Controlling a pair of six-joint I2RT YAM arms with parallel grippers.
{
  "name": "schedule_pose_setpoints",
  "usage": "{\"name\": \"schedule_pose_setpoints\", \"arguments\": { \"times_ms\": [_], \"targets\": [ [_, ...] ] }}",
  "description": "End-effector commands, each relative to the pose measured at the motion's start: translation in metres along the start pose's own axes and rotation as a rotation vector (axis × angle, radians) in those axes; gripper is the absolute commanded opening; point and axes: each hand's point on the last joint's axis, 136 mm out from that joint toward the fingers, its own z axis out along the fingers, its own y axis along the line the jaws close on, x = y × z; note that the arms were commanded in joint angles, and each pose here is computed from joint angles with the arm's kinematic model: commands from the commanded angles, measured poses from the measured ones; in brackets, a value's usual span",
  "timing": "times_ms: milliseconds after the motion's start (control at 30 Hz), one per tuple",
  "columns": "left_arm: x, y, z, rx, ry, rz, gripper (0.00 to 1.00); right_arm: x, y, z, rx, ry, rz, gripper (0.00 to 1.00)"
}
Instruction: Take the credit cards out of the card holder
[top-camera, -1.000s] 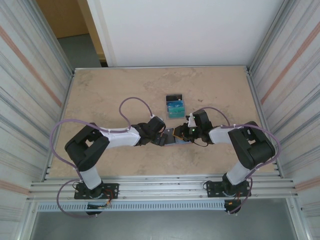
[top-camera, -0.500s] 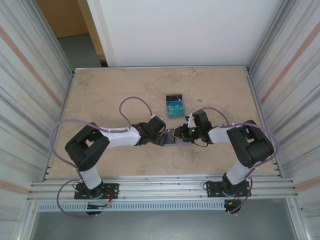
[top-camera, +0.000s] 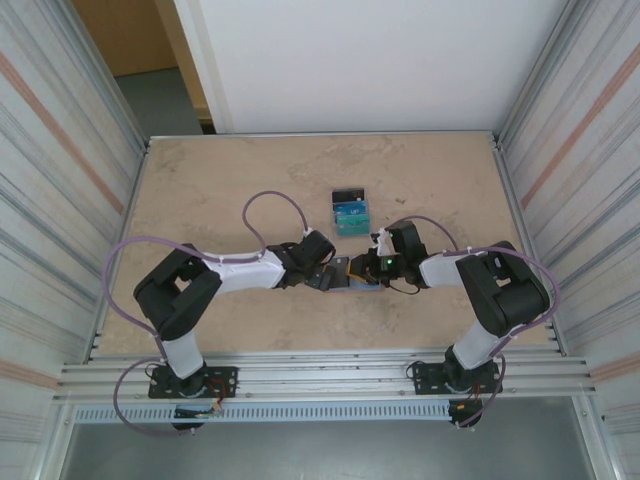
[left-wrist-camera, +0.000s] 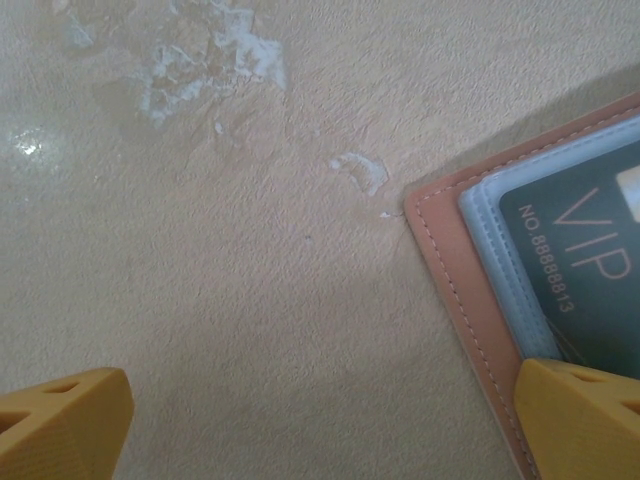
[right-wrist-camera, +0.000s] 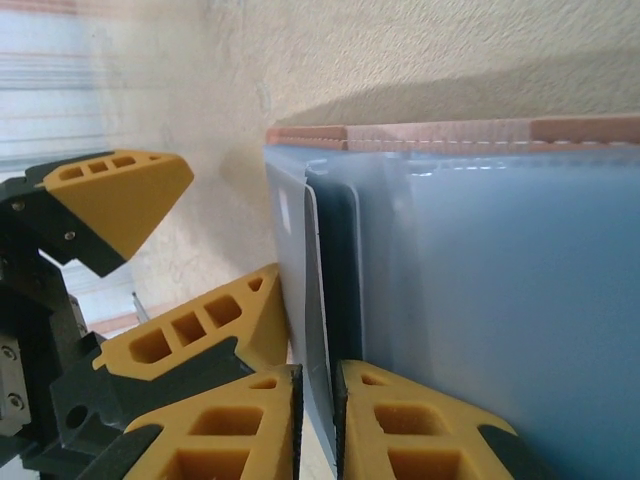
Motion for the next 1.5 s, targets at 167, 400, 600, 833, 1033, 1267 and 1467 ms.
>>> {"name": "schedule_pose_setpoints", "arguments": {
  "times_ms": [167, 400, 600, 833, 1033, 1267, 1467],
  "targets": [
    [0.007, 0.005, 0.005, -0.054, 0.046, 0.040, 0.99, 0.015, -0.014, 0.003, -0.005, 0.048, -0.024, 0.23],
    [0.010, 0.004, 0.007, -0.055, 0.056, 0.044, 0.99, 0.010, -0.007, 0.007, -0.065, 0.040, -0.020, 0.20],
    [0.010, 0.000, 0.008, -0.049, 0.060, 0.050, 0.99, 0.006, -0.004, 0.011, -0.097, 0.031, -0.013, 0.21],
    [0.011, -0.002, 0.008, -0.048, 0.066, 0.052, 0.99, 0.005, -0.007, 0.005, -0.108, 0.012, 0.001, 0.18],
    [0.011, 0.002, 0.007, -0.071, 0.071, 0.059, 0.99, 0.002, -0.005, -0.006, -0.156, -0.015, 0.017, 0.15],
    [0.015, 0.004, 0.009, -0.081, 0.088, 0.054, 0.99, 0.000, -0.004, -0.013, -0.190, -0.025, 0.028, 0.13],
    [0.017, 0.003, 0.009, -0.072, 0.092, 0.047, 0.99, 0.000, -0.001, -0.013, -0.195, -0.025, 0.024, 0.14]
  ]
}}
